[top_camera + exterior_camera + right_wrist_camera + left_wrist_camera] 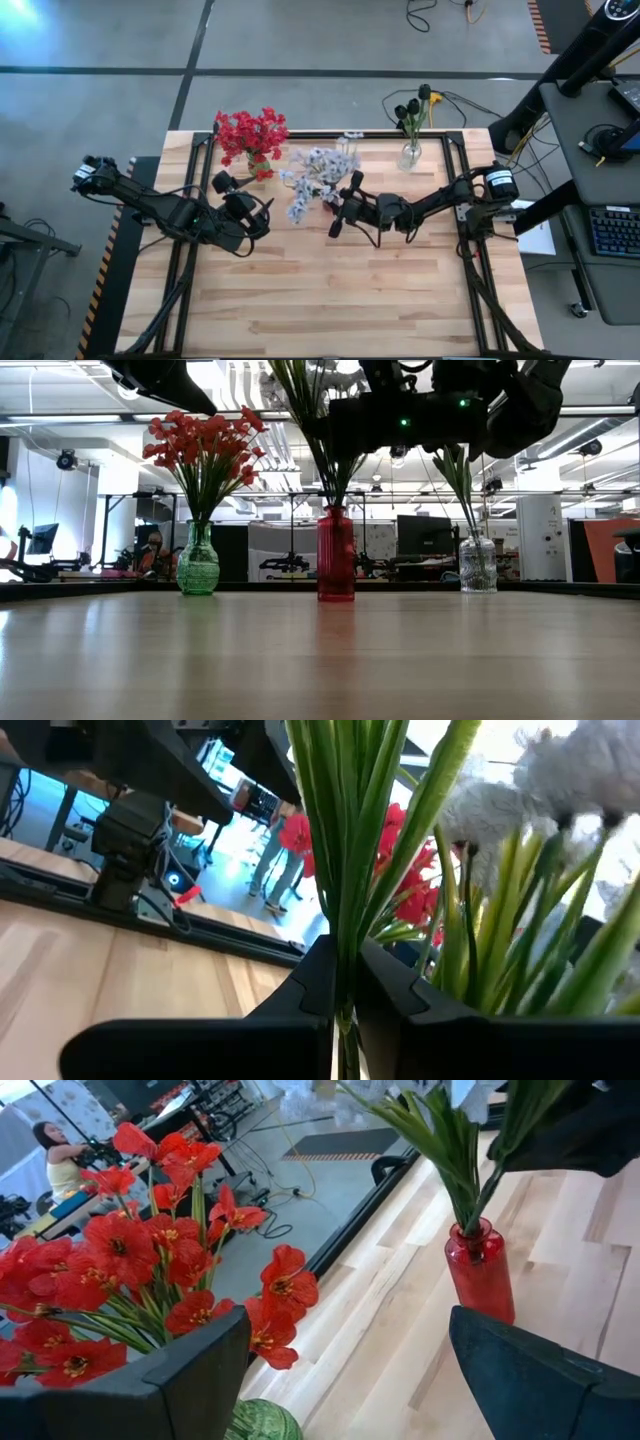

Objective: Sort flowers into vase by color
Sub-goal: Put the white flowers into the red vase

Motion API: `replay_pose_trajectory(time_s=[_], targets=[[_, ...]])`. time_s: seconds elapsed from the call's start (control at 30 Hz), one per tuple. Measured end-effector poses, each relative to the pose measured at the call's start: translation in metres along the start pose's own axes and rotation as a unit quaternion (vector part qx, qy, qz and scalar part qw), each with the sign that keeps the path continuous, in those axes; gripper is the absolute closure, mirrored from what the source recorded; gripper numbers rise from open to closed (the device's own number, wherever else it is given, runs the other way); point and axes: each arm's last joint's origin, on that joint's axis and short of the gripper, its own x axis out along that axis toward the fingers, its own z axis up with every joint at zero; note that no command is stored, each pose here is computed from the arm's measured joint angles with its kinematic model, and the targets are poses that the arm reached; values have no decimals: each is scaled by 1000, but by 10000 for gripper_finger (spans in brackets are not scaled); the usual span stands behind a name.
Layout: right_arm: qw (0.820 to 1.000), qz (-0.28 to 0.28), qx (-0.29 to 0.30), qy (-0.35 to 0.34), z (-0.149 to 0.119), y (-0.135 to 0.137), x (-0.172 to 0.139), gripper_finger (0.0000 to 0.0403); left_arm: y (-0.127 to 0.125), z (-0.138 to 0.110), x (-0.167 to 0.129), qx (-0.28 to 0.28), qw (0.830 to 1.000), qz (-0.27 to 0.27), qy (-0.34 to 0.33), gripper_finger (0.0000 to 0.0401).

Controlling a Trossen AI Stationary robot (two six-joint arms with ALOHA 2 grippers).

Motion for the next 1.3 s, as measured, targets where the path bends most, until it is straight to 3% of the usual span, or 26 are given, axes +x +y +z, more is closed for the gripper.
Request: replay_pose_trajectory(time_s=[0.33,0.57,0.97,1.3], targets=[[1000,1,4,1,0,0,0,385,-4,-1,0,-16,998,-57,22,79],[1000,6,-1,10,-2,1,0,382,-12,-2,3,-18,998,-61,26,79],[1000,-6,9,17,-1,2,-1,333,-38,10,13,13,997,-68,-21,82],[1000,-12,9,22,4,10,-5,289,-40,17,16,17,997,-64,-42,98]])
